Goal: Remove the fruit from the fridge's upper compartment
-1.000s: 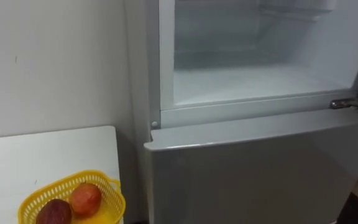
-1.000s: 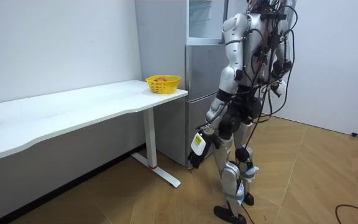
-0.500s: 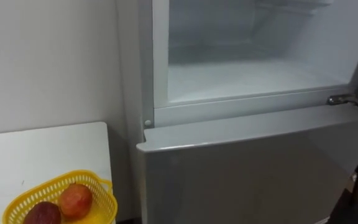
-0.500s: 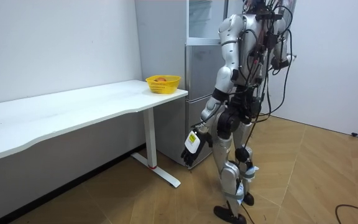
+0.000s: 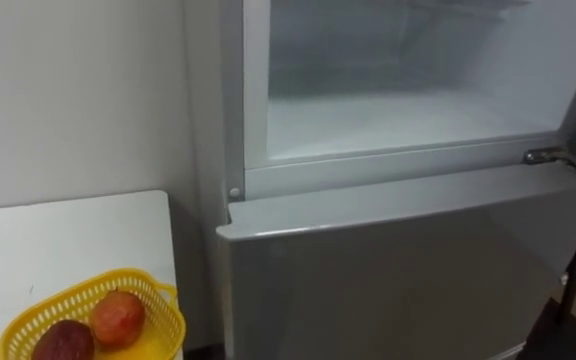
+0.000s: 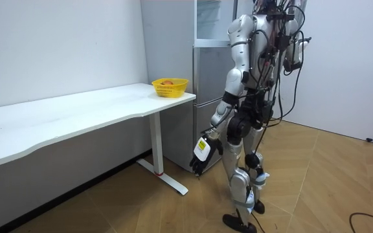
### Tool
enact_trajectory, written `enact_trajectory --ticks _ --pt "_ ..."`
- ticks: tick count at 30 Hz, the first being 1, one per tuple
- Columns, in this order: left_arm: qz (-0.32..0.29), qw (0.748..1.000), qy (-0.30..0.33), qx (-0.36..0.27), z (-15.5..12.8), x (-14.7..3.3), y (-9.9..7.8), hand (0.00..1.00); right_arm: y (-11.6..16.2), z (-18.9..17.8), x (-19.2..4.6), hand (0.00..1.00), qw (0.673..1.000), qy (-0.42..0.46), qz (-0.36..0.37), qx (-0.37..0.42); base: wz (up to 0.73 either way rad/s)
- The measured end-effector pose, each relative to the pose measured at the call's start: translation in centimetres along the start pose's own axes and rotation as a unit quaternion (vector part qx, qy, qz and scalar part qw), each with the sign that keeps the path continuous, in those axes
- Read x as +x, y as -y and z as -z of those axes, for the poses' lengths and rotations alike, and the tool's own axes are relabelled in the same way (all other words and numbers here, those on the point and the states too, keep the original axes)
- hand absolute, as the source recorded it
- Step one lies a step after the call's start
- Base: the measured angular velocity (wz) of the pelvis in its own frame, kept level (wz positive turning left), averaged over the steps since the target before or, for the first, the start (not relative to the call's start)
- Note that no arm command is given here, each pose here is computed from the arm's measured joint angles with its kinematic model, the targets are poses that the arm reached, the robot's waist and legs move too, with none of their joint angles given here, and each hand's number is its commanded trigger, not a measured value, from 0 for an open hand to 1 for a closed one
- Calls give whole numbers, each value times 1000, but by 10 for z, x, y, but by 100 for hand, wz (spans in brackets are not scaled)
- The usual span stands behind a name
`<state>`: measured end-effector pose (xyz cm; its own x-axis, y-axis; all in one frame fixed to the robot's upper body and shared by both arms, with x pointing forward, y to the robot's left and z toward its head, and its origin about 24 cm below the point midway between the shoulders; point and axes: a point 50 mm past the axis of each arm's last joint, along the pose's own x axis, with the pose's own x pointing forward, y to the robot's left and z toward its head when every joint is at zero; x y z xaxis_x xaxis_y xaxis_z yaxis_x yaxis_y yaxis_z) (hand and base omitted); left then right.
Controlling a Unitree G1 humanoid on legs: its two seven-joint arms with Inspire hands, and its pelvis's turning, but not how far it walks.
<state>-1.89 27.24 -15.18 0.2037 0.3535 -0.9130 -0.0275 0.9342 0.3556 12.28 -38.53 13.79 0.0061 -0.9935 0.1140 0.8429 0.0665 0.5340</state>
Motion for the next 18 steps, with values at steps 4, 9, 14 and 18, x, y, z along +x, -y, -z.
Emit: enact_trajectory --ticks 4,9,14,18 --pt "4 1000 -1 -15 0 0 6 0 -7 2 -6 0 1000 -9 -23 -1 -1" --pt "6 1000 -4 -16 1 0 8 0 -19 -1 -15 0 996 16 -82 -33 -2" --pt "16 1000 -22 -12 8 1 13 0 -38 -4 -37 0 979 80 -171 -76 1" --pt "19 1000 -15 -2 2 2 14 0 -63 -25 -53 0 968 100 -232 -1 2"
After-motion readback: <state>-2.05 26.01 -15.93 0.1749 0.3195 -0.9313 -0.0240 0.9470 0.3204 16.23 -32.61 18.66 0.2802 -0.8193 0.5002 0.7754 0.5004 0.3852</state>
